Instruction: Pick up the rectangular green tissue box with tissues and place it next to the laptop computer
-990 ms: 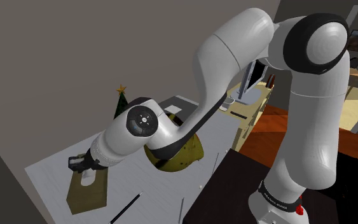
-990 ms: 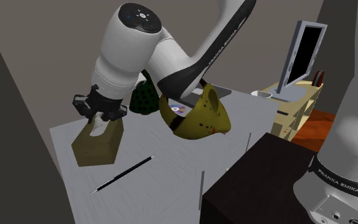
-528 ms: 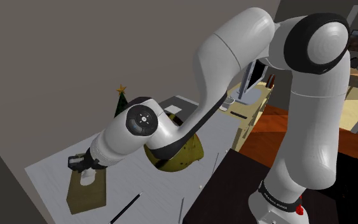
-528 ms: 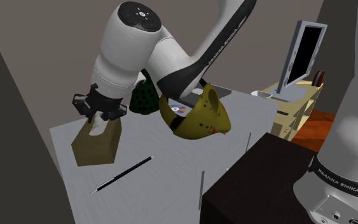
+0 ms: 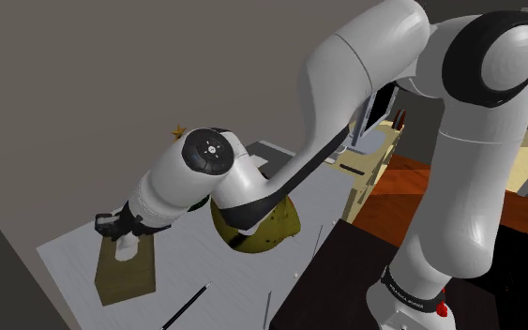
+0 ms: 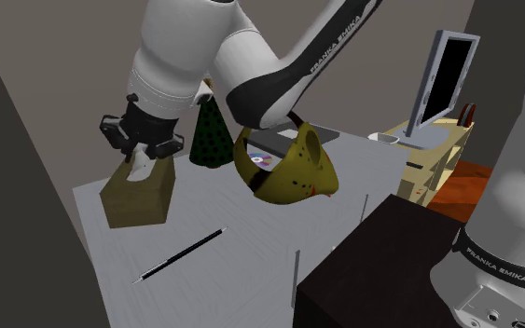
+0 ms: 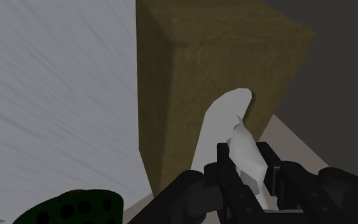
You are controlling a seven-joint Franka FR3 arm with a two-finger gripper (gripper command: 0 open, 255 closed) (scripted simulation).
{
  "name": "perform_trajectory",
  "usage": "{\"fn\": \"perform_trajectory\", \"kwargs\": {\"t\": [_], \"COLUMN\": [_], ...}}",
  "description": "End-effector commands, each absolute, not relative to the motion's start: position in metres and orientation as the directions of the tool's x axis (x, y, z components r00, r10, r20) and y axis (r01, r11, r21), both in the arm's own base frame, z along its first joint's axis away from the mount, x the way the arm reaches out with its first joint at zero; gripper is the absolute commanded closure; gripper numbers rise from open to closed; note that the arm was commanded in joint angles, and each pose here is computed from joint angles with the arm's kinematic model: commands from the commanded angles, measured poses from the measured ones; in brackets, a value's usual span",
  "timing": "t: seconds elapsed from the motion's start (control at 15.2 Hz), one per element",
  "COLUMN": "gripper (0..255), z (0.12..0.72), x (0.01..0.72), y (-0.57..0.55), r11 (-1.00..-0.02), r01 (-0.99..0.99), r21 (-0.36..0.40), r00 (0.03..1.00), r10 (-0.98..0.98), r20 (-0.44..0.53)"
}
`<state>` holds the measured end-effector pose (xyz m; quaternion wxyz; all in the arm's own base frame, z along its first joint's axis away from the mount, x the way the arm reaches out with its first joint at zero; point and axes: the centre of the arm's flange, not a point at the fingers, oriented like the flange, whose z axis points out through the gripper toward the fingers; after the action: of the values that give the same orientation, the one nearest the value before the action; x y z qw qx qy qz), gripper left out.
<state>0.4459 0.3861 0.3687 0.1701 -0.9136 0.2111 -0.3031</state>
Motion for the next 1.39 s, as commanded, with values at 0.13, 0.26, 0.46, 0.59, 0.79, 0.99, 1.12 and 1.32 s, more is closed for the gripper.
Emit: {"fn": "perform_trajectory", "kwargs": {"t": [0.13,0.26,0.46,0.59,0.79,0.99,1.12,1.32], "gripper": [255,255,255,255,255,255,255,255], "z": [0.390,0.401,0.416,0.427,0.443,0.459,0.469,0.485], "x": [0.445,0.445,0.445,0.445,0.445,0.445,0.445,0.445], "y": [0.387,0.387,0.387,0.387,0.387,0.387,0.387,0.387], "r11": [-0.853,-0.853,-0.853,-0.853,-0.853,-0.853,-0.853,-0.853], "r01": [-0.283,-0.283,-0.283,-0.283,-0.283,-0.283,-0.283,-0.283], "r21": [-0.439,-0.439,-0.439,-0.439,-0.439,-0.439,-0.439,-0.439], "r00": [0.727,0.727,0.727,0.727,0.727,0.727,0.727,0.727], "r10": [-0.489,-0.489,-0.489,-0.489,-0.489,-0.489,-0.489,-0.489], "r20": [0.482,0.482,0.482,0.482,0.482,0.482,0.482,0.482]}}
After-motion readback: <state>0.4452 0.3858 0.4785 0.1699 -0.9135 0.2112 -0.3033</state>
